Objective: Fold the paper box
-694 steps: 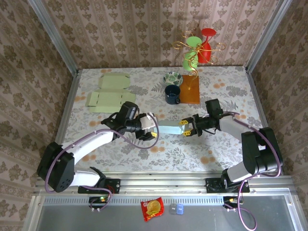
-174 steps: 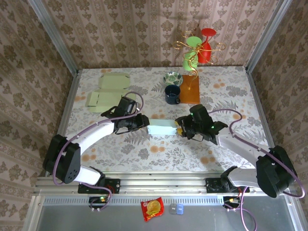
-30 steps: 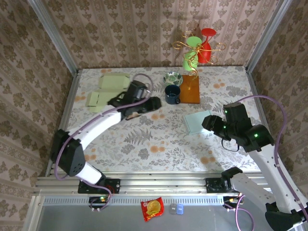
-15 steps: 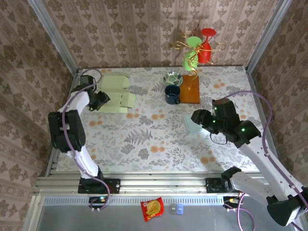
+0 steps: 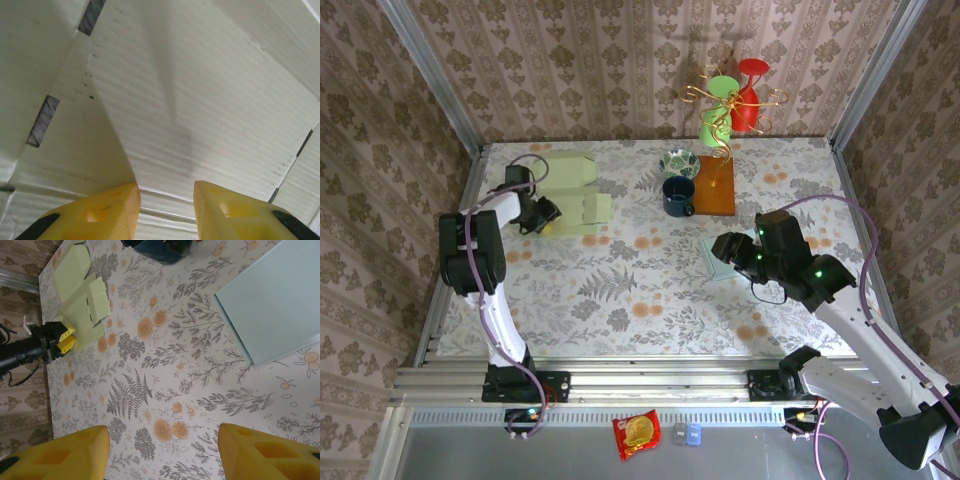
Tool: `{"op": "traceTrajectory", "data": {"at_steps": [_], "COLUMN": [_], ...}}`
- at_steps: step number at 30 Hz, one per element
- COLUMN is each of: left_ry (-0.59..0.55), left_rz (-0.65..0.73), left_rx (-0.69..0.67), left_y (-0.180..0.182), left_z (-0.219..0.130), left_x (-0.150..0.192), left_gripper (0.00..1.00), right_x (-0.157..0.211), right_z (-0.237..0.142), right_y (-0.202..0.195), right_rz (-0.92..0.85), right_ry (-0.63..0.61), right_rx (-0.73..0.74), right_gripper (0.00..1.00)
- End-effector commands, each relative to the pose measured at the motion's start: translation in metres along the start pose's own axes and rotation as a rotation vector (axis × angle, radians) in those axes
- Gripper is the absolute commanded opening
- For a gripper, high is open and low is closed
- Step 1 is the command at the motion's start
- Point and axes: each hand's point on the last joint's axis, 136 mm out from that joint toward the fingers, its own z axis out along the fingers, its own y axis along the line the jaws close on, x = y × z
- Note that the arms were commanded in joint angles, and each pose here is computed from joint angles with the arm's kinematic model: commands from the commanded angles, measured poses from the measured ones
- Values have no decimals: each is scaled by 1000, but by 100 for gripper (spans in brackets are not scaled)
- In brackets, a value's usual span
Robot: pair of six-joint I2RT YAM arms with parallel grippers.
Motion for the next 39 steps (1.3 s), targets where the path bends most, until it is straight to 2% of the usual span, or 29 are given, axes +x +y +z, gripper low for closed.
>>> {"op": "traceTrajectory", "data": {"at_steps": [1,12,19,29,35,39], "left_ry": [126,149,152,129,178,162], "left_rz": [-45,-40,-126,-211,-204,-103], "left_rx": [-56,-37,-2,68,182,195], "left_y": [19,13,10,-25,-64,-80], "left_z": [12,-13,-27,-42,-48,-73], "left_x": [55,129,178,240,261,257], "left_gripper": [35,33,30,26,29,34], "right_x": [1,11,23,40,52,57], "right_z": [3,24,43,66,78,82], "right_y": [0,1,-1,-4,-13,-17], "right_rz": [10,13,37,109,181,197], "right_ry": [-1,55,108,156,179,186], "right_rx": [-2,-4,-3,-20,-33,-35], "right_gripper": [61,61,60,61,61,61]}}
